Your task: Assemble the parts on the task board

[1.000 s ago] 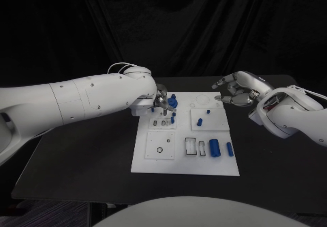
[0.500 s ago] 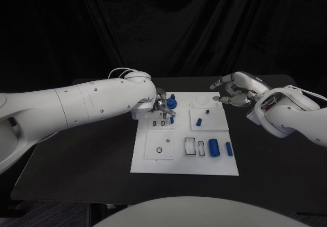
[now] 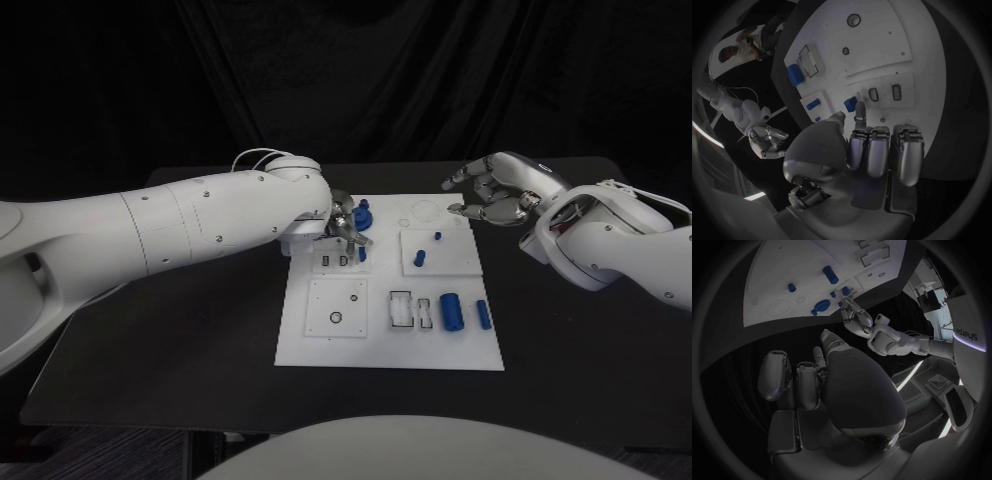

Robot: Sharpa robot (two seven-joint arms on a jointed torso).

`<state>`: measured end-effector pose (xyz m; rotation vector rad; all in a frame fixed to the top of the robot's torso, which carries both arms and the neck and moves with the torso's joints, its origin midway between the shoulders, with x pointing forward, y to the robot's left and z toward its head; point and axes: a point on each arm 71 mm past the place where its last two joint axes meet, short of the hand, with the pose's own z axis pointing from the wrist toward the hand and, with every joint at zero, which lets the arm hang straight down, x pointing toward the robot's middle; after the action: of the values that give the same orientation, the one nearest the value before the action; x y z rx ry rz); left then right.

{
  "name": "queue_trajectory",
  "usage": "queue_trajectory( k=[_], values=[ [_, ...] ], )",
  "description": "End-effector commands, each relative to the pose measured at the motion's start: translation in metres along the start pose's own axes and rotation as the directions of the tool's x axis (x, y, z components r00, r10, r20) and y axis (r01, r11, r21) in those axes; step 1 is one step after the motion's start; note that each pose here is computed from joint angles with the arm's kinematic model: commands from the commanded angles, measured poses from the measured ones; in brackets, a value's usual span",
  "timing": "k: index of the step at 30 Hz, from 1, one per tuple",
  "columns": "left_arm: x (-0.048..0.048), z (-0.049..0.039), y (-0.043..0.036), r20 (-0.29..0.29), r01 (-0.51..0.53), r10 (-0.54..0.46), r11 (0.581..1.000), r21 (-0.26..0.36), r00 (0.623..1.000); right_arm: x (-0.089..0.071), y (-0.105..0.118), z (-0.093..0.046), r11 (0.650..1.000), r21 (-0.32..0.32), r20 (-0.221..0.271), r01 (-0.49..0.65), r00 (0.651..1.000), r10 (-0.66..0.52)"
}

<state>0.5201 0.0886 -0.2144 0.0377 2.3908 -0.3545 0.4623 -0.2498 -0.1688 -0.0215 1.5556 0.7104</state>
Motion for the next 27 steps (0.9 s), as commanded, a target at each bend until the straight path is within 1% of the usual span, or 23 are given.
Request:
queue_trajectory(
  k=[1,8,27],
  values=[
    [0.0014,0.0008,-0.0048,-0.006,-0.005,0.005,0.999,0.036,1.0,0.0014,-0.002,-0.0001,1.0,0.019,-0.009,0.007,1.0,-0.006],
    [0.0013,0.0029,-0.0063,-0.01,-0.007,0.007,0.999,0.038,1.0,0.0021,-0.0021,0.0004,1.0,0.021,-0.014,0.007,1.0,-0.007],
    [0.0028,0.0053,-0.0059,-0.024,-0.014,0.014,1.0,0.019,1.0,0.0031,-0.0018,0.0017,1.0,0.022,-0.021,0.008,1.0,-0.007]
  ],
)
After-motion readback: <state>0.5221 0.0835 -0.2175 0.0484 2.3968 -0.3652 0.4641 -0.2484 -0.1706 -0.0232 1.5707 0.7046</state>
